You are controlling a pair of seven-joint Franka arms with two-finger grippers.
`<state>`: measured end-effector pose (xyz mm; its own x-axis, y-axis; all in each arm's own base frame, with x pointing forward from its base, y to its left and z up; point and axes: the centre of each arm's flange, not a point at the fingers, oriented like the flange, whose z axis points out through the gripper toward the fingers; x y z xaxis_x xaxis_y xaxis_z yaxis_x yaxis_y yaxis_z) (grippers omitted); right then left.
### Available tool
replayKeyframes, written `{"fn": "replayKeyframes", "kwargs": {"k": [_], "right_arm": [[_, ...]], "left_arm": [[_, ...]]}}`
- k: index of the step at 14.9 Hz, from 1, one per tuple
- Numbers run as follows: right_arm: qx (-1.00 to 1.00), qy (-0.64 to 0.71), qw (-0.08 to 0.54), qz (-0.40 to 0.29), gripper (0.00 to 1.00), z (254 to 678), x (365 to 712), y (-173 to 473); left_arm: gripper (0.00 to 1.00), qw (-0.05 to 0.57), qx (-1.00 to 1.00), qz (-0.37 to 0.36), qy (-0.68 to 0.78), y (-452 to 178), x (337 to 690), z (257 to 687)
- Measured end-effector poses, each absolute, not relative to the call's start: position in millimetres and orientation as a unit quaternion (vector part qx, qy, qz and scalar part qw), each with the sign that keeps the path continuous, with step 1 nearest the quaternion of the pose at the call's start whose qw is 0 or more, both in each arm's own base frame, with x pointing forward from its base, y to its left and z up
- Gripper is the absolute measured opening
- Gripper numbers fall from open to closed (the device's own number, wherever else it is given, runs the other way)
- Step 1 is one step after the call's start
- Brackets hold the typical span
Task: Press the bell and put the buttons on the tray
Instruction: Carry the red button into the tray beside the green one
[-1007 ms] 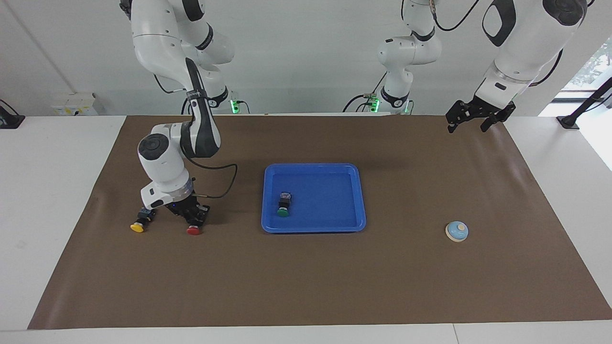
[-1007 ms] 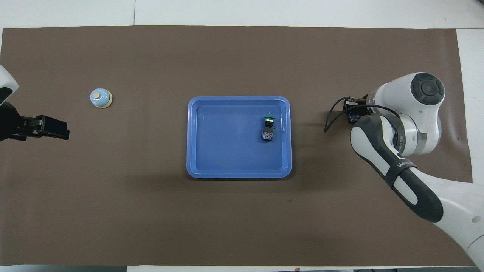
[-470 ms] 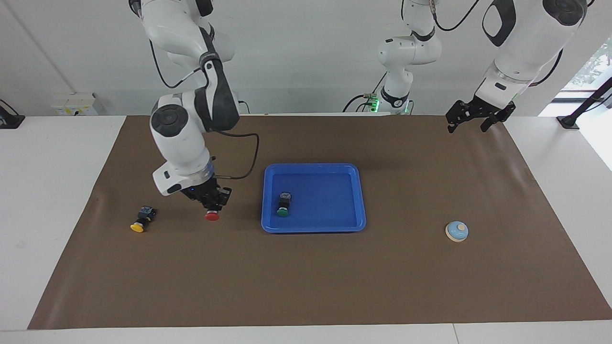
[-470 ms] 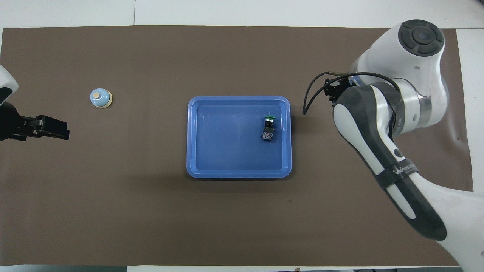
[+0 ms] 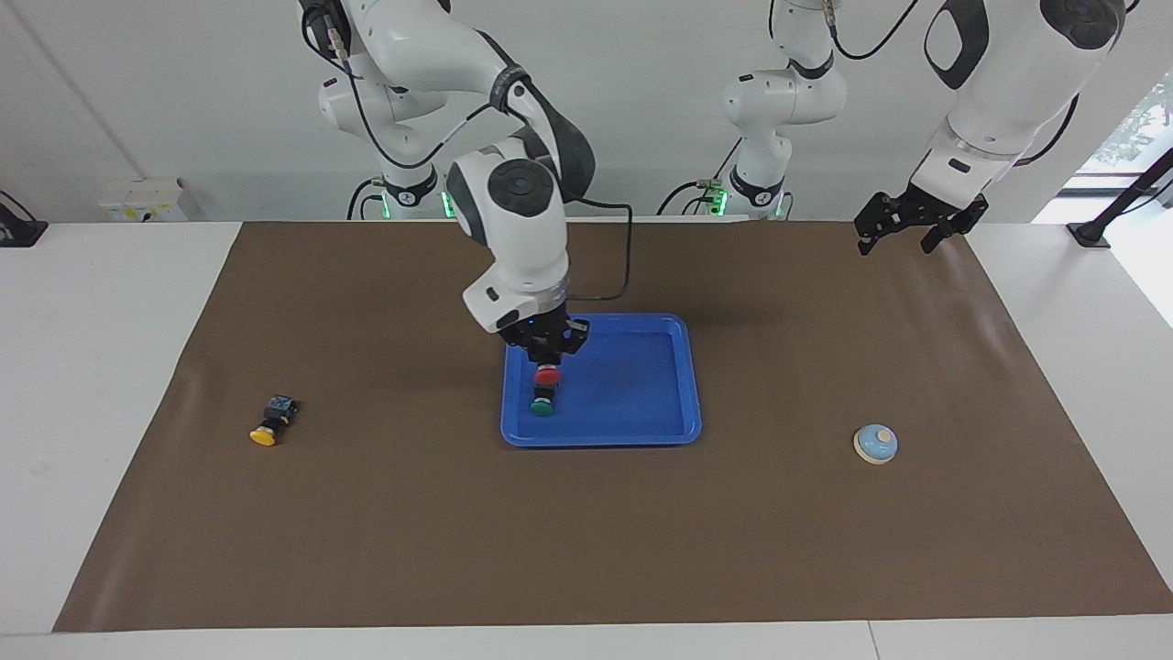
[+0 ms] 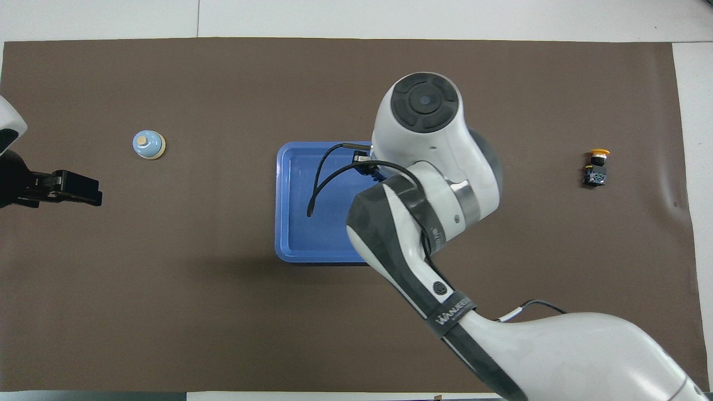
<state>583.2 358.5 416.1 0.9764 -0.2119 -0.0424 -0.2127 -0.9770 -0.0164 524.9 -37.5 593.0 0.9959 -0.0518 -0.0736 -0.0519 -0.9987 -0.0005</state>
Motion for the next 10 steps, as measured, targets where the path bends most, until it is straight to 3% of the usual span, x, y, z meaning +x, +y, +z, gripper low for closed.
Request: {"fn": "replayKeyframes", "kwargs": {"k": [4, 10], "right_arm": [[-0.995, 0.098, 0.026, 0.007, 0.39, 365.6, 575.9, 407.7], [-0.993, 0.110, 0.034, -0.007, 0.39, 300.5, 568.8, 385.7]], "left_arm": [[1.00, 0.001, -0.999, 0.037, 0.026, -37.5, 524.9, 593.0], [1.00, 0.001, -0.999, 0.037, 0.026, -37.5, 524.9, 593.0]]}}
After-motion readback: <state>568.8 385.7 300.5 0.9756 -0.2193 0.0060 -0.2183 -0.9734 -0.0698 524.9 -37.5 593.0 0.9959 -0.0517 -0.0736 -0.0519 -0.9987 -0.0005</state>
